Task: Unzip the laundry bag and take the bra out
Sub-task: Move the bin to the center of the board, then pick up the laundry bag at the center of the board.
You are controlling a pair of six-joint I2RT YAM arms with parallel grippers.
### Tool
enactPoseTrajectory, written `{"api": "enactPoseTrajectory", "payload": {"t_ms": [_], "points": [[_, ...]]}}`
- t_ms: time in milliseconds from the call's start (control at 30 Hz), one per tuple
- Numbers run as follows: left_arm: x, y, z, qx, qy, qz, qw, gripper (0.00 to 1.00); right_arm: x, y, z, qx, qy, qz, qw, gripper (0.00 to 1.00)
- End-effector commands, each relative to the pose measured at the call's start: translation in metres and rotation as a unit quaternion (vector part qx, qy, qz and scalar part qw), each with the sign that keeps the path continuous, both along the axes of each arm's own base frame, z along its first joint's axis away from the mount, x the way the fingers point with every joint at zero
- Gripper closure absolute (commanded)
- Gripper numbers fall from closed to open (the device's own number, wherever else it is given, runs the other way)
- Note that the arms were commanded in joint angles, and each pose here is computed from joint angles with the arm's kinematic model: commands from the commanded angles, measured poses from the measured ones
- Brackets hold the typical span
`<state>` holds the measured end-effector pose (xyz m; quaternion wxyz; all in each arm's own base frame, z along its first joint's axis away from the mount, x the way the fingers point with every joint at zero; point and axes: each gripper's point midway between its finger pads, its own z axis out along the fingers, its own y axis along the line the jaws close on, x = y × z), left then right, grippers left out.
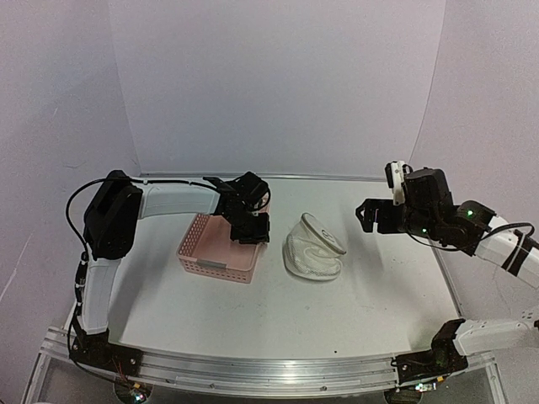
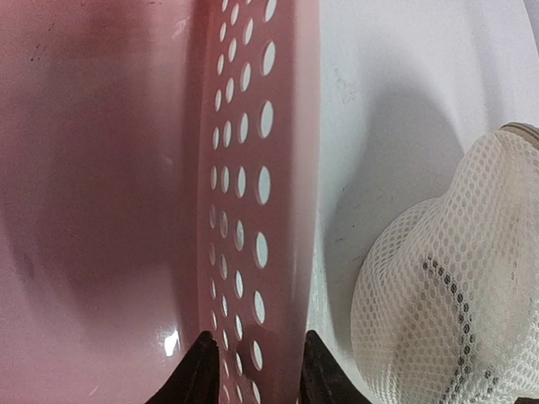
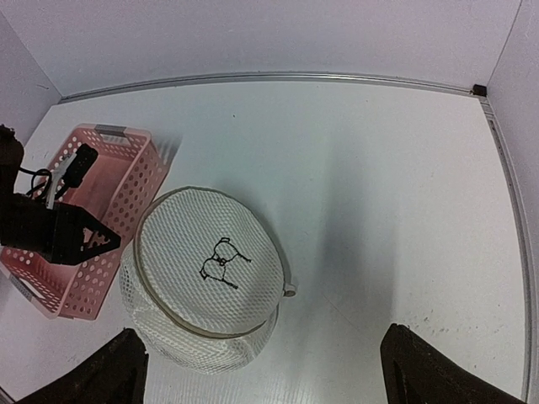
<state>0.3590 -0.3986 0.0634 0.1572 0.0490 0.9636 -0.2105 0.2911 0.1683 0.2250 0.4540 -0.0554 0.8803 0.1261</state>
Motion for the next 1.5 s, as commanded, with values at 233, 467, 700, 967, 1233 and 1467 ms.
{"api": "enactPoseTrajectory", "payload": {"t_ms": [233,467,700,967,1233,1467], "points": [[0.012,0.002,0.076,-0.020,-0.075,-0.005,0.997,0.46,-0.004,-0.014,0.022,0.012,-0.033,-0.024,0.999,0.02],[0.010,0.005,0.144,-0.060,-0.124,-0.014,0.990,0.30,-0.004,-0.022,0.031,0.007,-0.049,-0.041,0.998,0.02],[-0.010,-0.027,0.203,-0.139,-0.138,-0.064,0.979,0.25,-0.003,-0.027,0.034,0.002,-0.055,-0.051,0.997,0.02],[-0.027,-0.085,0.193,-0.195,-0.080,-0.113,0.971,0.14,-0.008,-0.033,0.038,0.014,-0.062,-0.060,0.996,0.02],[-0.022,-0.105,0.149,-0.188,-0.037,-0.097,0.977,0.15,-0.011,-0.033,0.036,0.020,-0.058,-0.058,0.996,0.02],[-0.017,-0.123,0.126,-0.196,-0.014,-0.104,0.975,0.21,-0.013,-0.034,0.032,0.022,-0.055,-0.058,0.997,0.02]]}}
